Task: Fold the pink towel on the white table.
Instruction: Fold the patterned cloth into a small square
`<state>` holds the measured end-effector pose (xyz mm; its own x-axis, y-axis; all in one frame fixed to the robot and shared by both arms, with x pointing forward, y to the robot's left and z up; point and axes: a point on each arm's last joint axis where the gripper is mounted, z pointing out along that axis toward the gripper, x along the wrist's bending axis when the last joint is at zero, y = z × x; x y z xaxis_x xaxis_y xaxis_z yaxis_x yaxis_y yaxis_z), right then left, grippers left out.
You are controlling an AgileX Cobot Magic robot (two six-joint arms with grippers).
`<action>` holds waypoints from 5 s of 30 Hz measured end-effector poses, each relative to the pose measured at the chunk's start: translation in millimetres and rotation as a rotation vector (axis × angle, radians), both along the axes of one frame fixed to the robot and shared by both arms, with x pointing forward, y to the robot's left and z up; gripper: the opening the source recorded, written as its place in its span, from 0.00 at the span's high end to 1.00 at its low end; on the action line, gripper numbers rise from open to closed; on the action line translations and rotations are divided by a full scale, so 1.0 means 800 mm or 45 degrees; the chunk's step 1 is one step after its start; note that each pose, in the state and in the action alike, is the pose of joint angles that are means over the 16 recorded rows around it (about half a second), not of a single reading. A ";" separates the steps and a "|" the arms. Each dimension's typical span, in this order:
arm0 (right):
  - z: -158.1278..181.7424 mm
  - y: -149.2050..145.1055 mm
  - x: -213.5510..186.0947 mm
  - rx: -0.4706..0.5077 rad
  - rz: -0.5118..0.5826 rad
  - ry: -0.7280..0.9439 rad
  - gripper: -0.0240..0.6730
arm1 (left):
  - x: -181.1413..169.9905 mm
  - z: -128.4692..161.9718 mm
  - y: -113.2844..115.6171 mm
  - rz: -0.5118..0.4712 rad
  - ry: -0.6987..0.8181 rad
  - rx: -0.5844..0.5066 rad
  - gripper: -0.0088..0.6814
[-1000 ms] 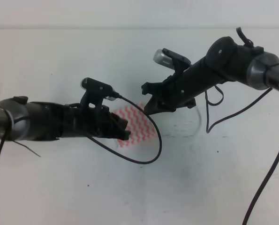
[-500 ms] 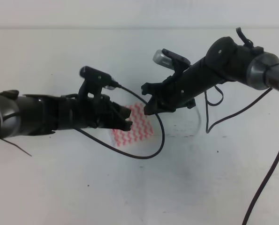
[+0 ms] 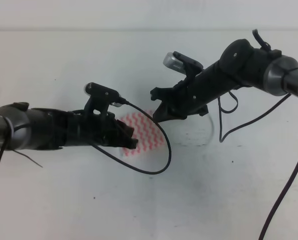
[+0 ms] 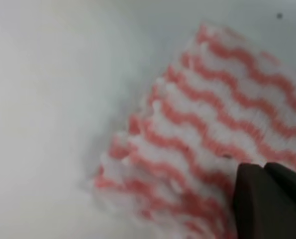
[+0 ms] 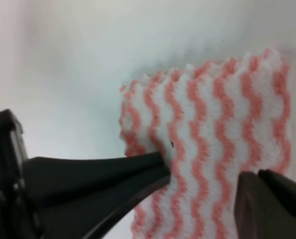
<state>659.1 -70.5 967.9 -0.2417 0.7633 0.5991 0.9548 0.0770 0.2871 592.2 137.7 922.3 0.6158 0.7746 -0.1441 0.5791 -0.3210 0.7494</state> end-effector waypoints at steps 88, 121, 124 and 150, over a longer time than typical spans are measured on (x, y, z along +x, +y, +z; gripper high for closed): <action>-0.016 0.005 0.032 -0.103 -0.200 0.012 0.99 | 0.004 0.017 0.011 0.084 -0.073 0.082 0.99; -0.005 0.006 0.035 -0.104 -0.197 -0.081 0.99 | -0.004 -0.019 -0.009 -0.052 0.096 -0.081 0.99; -0.005 0.006 0.034 -0.108 -0.193 -0.079 0.99 | -0.004 -0.019 -0.009 -0.062 0.091 -0.080 0.99; 0.163 -0.052 -0.057 -0.246 -0.145 -0.427 0.99 | -0.103 0.211 0.053 0.209 -0.486 -0.224 0.99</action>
